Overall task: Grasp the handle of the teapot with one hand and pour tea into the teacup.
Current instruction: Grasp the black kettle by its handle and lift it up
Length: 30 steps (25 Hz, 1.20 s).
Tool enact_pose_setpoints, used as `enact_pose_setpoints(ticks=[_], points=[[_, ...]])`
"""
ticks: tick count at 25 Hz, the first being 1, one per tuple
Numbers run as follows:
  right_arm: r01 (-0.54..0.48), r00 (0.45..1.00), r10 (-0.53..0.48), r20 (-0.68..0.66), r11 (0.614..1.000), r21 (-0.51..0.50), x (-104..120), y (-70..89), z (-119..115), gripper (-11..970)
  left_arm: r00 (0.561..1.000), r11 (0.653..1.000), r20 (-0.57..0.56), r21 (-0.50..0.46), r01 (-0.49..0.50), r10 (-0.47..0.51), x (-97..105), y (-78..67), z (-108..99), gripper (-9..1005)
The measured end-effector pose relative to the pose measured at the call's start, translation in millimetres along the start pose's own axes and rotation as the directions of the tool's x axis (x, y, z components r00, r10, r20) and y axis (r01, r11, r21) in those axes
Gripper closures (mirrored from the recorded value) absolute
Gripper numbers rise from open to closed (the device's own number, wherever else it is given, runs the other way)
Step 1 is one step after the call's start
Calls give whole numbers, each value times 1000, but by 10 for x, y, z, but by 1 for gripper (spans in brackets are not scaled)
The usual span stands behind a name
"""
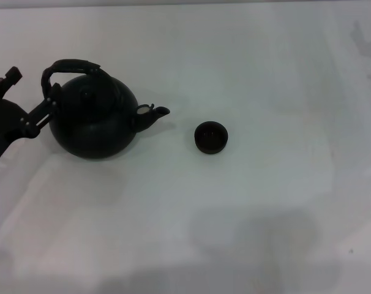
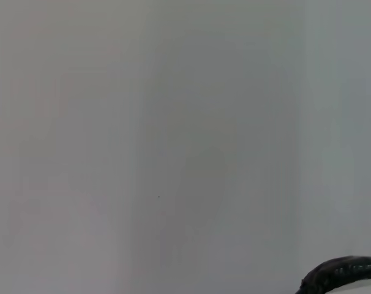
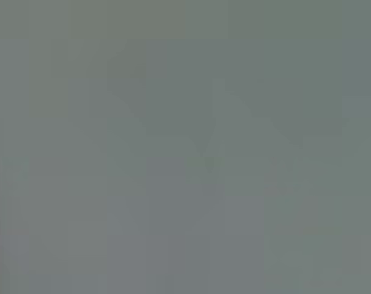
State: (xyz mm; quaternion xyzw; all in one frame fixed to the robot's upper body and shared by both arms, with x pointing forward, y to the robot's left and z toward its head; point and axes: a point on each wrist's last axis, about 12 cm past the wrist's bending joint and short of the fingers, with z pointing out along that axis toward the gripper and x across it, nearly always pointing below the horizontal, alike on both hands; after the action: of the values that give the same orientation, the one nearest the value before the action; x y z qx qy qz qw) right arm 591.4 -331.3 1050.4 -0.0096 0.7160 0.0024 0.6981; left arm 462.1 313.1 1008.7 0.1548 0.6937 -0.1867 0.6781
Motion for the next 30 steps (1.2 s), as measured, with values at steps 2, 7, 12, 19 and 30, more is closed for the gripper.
enact_pose_setpoints(ticks=[2,7,12,19,30], points=[[0,1000,0,4,1000,1,-10,-2,7,114,1000,1000,-5,0,-3,3,-2,7,24,153],[0,1000,0,7,1000,0,-18,1,15,114,1000,1000,-27,-7,-10,10,8,32,74,159],[0,1000,0,6,1000,-1,-20,4,20,114,998,999,-45,-8,-47,46,29,23,110,165],[0,1000,0,6,1000,-1,-21,5,21,114,996,997,-44,0,-78,78,34,0,122,174],[-1,1000,1,-1,1000,1,-12,2,21,114,995,997,-61,-5,-75,75,62,-12,130,188]])
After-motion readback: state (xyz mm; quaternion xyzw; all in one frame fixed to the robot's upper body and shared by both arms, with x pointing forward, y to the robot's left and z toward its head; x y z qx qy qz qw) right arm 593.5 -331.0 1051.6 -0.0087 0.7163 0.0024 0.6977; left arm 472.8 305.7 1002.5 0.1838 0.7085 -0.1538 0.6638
